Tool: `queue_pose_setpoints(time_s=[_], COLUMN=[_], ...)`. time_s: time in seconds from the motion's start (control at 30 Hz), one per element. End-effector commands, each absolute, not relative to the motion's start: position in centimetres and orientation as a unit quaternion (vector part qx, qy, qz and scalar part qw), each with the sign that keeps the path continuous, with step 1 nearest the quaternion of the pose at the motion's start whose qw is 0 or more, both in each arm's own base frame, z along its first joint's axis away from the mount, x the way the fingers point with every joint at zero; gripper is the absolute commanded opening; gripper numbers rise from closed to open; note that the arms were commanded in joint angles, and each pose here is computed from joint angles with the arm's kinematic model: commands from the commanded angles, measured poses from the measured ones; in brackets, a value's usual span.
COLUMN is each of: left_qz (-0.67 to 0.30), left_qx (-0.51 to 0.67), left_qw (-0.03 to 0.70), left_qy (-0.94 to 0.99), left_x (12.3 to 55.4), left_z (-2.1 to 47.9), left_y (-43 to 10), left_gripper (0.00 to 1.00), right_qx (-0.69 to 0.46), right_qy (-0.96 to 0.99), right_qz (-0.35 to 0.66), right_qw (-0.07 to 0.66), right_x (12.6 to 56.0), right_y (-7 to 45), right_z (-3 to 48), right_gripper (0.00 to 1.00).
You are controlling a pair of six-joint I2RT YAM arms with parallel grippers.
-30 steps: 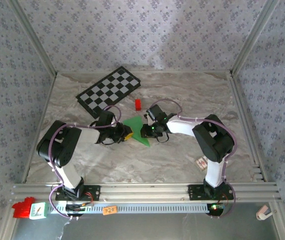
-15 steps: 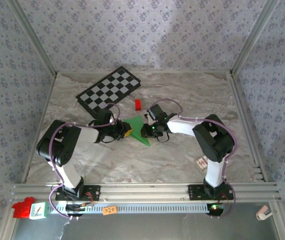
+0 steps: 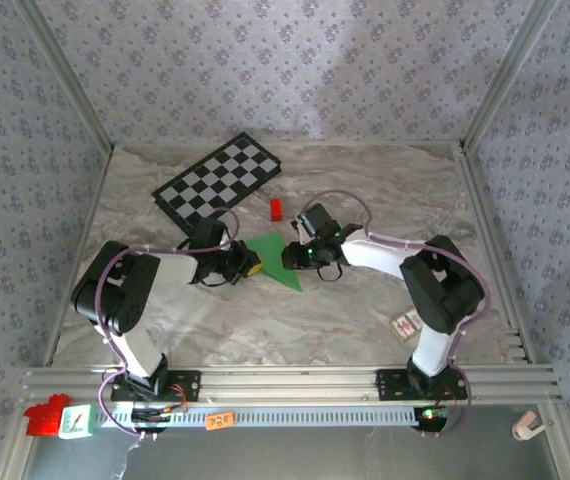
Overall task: Fold a paper plane with a square sheet of paper (pick it up from the middle)
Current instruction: Fourth fold the wing at the center of the table.
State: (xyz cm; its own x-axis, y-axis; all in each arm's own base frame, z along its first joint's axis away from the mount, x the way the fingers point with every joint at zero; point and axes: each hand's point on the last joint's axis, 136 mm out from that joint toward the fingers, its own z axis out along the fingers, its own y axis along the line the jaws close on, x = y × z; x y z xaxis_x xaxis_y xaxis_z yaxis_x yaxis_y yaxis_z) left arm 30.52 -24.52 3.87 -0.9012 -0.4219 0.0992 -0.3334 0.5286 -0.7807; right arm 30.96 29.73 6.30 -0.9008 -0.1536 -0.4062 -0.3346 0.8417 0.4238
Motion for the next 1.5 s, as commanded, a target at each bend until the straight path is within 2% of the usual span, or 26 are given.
queue_pose_setpoints(time_s=[0.0, 0.23, 0.47, 1.07, 1.47], left_qz=[-0.422, -0.401, -0.397, -0.391, -0.389], left_qx=[-0.225, -0.256, -0.268, -0.279, -0.278], left_qw=[0.061, 0.052, 0.027, 0.005, 0.006], left_qy=[0.876, 0.878, 0.877, 0.877, 0.878], left_x=[31.0, 31.3, 31.1, 30.5, 30.6], left_z=[5.4, 6.6, 5.9, 5.2, 5.2], left_y=[-24.6, -25.1, -25.5, -25.5, -25.5], left_gripper=[0.06, 0.06, 0.06, 0.07, 0.08], right_qx=[-0.17, -0.255, -0.275, -0.285, -0.289], right_qy=[0.937, 0.911, 0.91, 0.916, 0.917], right_qz=[0.208, 0.149, 0.111, 0.082, 0.059], right_qw=[0.224, 0.288, 0.29, 0.269, 0.267], right_x=[30.5, 28.4, 27.6, 27.9, 27.8], right_y=[28.8, 29.4, 30.6, 31.2, 30.3], right_z=[7.7, 7.8, 6.3, 3.8, 3.3], right_gripper=[0.43, 0.47, 0.48, 0.3, 0.28])
